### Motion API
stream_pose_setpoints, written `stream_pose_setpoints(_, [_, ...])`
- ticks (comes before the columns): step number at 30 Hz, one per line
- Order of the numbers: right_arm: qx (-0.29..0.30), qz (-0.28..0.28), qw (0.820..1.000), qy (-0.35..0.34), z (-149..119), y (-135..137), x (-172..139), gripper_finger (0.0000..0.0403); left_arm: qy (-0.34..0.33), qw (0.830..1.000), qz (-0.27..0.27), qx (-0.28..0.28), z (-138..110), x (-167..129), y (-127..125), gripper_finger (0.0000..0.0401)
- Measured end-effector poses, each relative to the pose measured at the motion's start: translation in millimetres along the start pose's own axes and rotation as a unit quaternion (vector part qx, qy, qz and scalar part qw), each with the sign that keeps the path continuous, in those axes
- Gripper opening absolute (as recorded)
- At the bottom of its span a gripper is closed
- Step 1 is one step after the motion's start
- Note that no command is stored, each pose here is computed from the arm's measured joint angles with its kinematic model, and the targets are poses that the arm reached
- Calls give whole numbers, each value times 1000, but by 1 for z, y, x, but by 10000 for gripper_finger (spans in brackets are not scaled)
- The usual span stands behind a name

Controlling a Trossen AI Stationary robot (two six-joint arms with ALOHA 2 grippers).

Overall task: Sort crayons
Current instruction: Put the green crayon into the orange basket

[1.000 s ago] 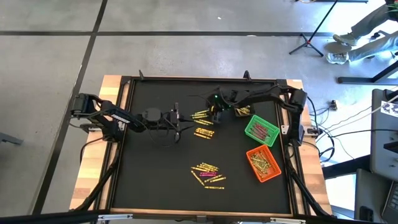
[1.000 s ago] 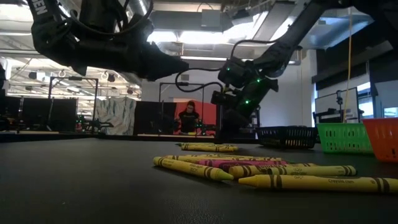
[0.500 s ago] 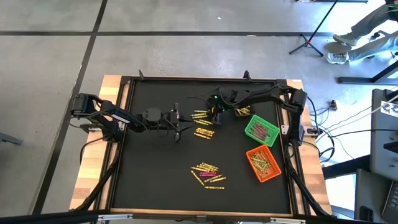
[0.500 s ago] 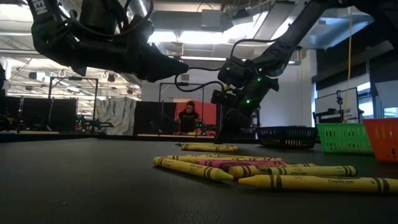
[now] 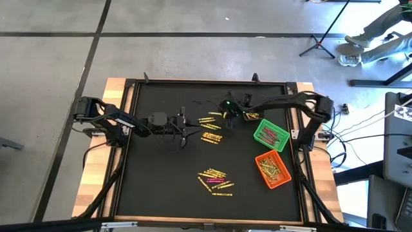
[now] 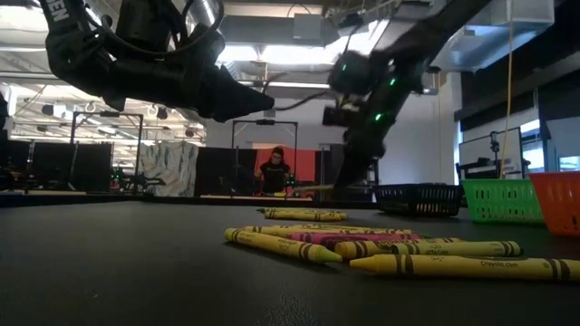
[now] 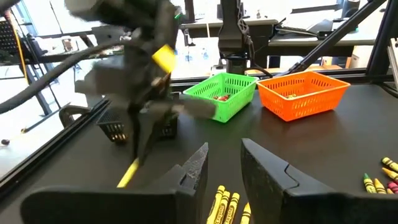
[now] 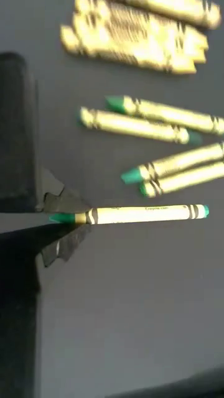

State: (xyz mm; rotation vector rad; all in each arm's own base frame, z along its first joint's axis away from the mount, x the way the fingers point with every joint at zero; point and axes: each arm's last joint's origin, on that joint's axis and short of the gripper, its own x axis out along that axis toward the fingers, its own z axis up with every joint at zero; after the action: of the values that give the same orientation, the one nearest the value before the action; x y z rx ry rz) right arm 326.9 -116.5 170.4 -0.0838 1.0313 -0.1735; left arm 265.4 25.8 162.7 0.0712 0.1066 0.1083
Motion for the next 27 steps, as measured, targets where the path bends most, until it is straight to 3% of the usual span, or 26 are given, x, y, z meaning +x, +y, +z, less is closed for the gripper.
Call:
stream_pose_setpoints(6, [11, 23, 1000, 6, -9, 34, -50, 9, 1, 1000, 0, -2, 0, 0, 0, 79])
stream_pose_setpoints(17, [114, 99, 988, 34, -70, 103, -137, 20, 7, 1000, 6, -5, -1, 0, 0, 79])
stream_pose_setpoints(27, [178, 150, 972, 37, -121, 143, -170, 15, -7, 1000, 24, 3, 2, 0, 2, 79])
